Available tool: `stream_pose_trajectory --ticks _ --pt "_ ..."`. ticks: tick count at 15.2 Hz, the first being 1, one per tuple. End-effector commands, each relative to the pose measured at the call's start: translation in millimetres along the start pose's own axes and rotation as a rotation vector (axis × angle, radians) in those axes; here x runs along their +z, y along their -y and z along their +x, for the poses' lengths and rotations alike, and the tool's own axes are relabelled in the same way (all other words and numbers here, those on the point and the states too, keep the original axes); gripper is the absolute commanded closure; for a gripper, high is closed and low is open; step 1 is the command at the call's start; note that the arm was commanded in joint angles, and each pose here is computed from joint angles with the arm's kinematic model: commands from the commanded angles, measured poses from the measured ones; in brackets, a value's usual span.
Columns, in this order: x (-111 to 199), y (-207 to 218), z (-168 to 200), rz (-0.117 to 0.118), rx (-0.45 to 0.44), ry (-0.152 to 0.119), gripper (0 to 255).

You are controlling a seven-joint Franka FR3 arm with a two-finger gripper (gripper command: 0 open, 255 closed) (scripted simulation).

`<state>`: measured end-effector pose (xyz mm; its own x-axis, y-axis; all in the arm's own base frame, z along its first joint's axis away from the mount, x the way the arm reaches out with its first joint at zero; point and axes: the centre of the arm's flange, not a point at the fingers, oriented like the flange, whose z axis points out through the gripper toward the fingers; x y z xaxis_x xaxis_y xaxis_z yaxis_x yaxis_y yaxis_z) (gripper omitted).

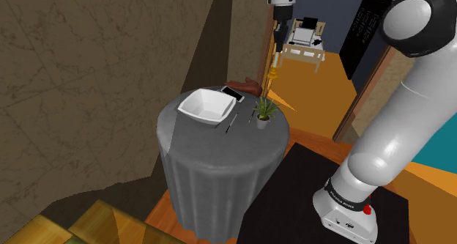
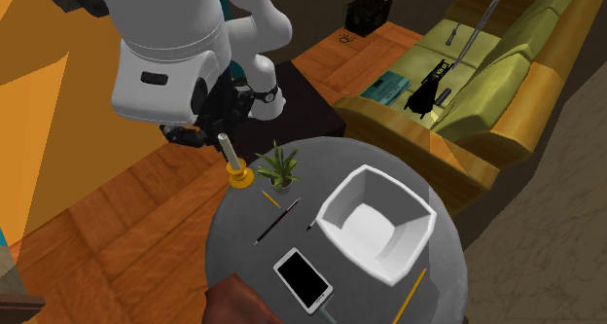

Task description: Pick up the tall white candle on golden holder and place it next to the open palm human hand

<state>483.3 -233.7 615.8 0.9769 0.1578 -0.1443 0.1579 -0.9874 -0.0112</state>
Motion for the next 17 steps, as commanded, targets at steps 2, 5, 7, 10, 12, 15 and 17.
stream_pose_trajectory --ticks 2,5,7,10,12,15,17 --pt "-3 -37 10 -0.001 -0.002 0.0 255" --pt "-5 -76 18 -0.001 -0.002 0.0 255" --pt "-7 -104 24 -0.001 -0.002 0.0 255" --pt "9 -104 26 -0.001 -0.002 0.0 255" --pt "20 -104 28 -0.001 -0.002 0.0 255" --pt "35 -105 30 -0.001 -0.002 0.0 255" --pt "46 -105 31 -0.001 -0.002 0.0 255"
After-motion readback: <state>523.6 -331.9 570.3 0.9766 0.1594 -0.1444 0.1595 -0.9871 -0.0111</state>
